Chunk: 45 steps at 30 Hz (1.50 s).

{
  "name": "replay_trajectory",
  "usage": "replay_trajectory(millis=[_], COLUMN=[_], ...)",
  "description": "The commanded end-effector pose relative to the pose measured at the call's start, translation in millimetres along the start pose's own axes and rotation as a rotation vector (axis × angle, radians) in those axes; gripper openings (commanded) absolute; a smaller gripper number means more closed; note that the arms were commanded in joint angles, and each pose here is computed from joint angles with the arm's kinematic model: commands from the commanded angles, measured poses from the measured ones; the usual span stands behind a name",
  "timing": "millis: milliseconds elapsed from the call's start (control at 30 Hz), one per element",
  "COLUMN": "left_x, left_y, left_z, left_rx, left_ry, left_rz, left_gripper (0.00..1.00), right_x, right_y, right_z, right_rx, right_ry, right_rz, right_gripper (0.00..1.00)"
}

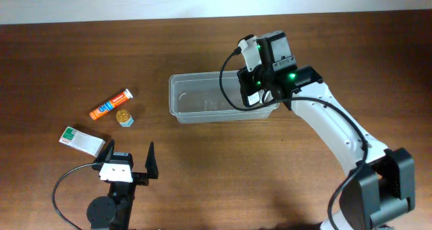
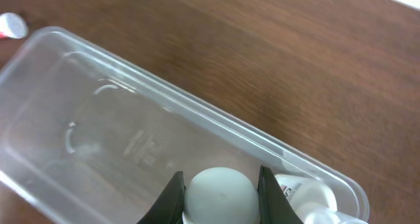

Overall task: Pack container
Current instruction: 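Lower the brown bottle into the container beside the spray bottle, release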

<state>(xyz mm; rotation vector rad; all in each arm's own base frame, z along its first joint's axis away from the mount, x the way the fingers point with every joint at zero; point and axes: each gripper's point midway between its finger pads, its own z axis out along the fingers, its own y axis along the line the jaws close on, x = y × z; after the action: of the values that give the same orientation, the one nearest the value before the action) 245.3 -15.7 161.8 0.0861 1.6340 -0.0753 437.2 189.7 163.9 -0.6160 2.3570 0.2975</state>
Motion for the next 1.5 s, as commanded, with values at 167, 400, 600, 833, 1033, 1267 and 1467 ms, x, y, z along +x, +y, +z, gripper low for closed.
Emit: replay_trajectory(millis=[167, 400, 600, 833, 1033, 1267, 1467], left_x=[2, 2, 2, 2, 2, 2, 2], left_y=[-1, -1, -1, -1, -1, -1, -1], left_z=[0, 0, 0, 0, 0, 0, 0], left_rx=[0.008, 0.008, 0.008, 0.008, 0.008, 0.008, 0.008], left_ry=[0.0, 0.0, 0.0, 0.0, 0.0, 0.0, 0.0], left_rz=[0.018, 0.018, 0.018, 0.018, 0.018, 0.018, 0.018], left_gripper=[0.99, 0.99, 0.99, 0.99, 0.99, 0.99, 0.99], right_x=[12, 26, 29, 33, 33, 35, 37], right_y=[-21, -29, -30, -36, -37, -41, -46], right_z=[25, 40, 42, 41, 40, 39, 38], right_rx=[0.12, 0.159, 0.169, 0.207, 0.211, 0.236, 0.271], right_ry=[0.027, 0.071, 0.078, 0.09, 0.09, 0.09, 0.093], right_rz=[0.145, 0.195, 0.214, 0.232, 0.24, 0.276, 0.313], right_gripper=[0.14, 0.14, 0.14, 0.15, 0.15, 0.15, 0.19])
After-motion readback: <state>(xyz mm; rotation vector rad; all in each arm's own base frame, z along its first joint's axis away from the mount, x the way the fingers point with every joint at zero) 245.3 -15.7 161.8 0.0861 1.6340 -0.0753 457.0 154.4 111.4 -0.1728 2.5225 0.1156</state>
